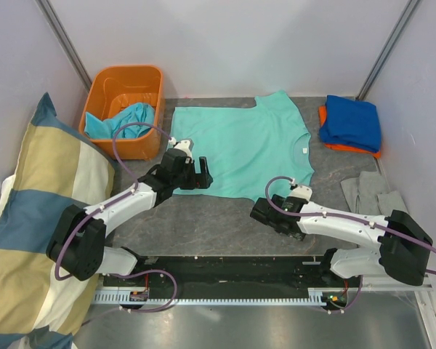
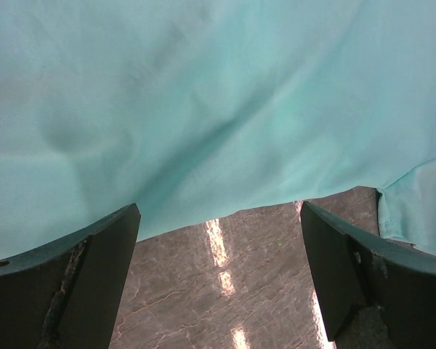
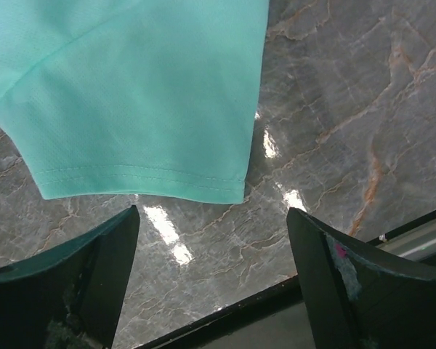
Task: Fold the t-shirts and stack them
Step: Fold the tshirt
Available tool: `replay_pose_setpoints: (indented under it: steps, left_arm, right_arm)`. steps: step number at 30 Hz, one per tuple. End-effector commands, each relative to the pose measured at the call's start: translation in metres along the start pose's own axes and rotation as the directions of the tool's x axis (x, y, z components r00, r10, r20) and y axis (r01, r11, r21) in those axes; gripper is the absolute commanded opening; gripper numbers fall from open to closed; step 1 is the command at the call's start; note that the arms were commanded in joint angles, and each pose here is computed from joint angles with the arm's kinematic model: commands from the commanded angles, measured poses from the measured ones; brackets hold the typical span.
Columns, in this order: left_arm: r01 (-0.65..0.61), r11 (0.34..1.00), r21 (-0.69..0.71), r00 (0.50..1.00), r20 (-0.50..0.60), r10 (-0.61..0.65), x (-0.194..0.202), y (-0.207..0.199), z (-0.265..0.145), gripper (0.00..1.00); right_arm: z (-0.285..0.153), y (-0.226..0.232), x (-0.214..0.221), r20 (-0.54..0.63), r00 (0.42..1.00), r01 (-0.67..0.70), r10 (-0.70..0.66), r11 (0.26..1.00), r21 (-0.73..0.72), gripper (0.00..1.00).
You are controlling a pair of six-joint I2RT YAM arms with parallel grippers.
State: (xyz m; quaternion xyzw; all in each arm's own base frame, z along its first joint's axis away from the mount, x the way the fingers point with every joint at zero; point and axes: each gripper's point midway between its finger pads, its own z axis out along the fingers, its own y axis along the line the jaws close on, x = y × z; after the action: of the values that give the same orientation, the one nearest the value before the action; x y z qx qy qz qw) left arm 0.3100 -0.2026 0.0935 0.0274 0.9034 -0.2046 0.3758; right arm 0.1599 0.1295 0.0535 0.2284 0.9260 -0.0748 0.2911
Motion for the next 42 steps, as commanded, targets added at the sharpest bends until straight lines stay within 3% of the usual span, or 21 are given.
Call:
replay_pose_setpoints:
  steps: [1, 13, 31, 42]
  left_arm:
    - [0.012, 1.000, 0.011, 1.000, 0.016, -0.012, -0.002, -0.005, -0.005, 1.00]
    - [0.013, 1.000, 0.008, 1.000, 0.007, -0.013, 0.000, -0.005, -0.002, 1.00]
    - [0.014, 1.000, -0.004, 1.000, 0.000, -0.014, 0.004, -0.001, -0.001, 1.00]
    - [0.016, 1.000, -0.024, 1.000, 0.002, -0.016, 0.005, 0.003, -0.003, 1.00]
  right_arm:
    - [0.004, -0.012, -0.002, 0.049, 0.995, -0.088, 0.086, 0.995, 0.037, 0.89]
    - [0.018, -0.029, 0.010, 0.049, 0.992, -0.117, 0.114, 0.991, 0.072, 0.71]
    - [0.035, -0.026, 0.026, 0.024, 0.996, -0.086, 0.085, 0.994, 0.071, 0.63]
    - [0.036, -0.024, 0.028, 0.021, 0.997, -0.072, 0.071, 0.995, 0.064, 0.36]
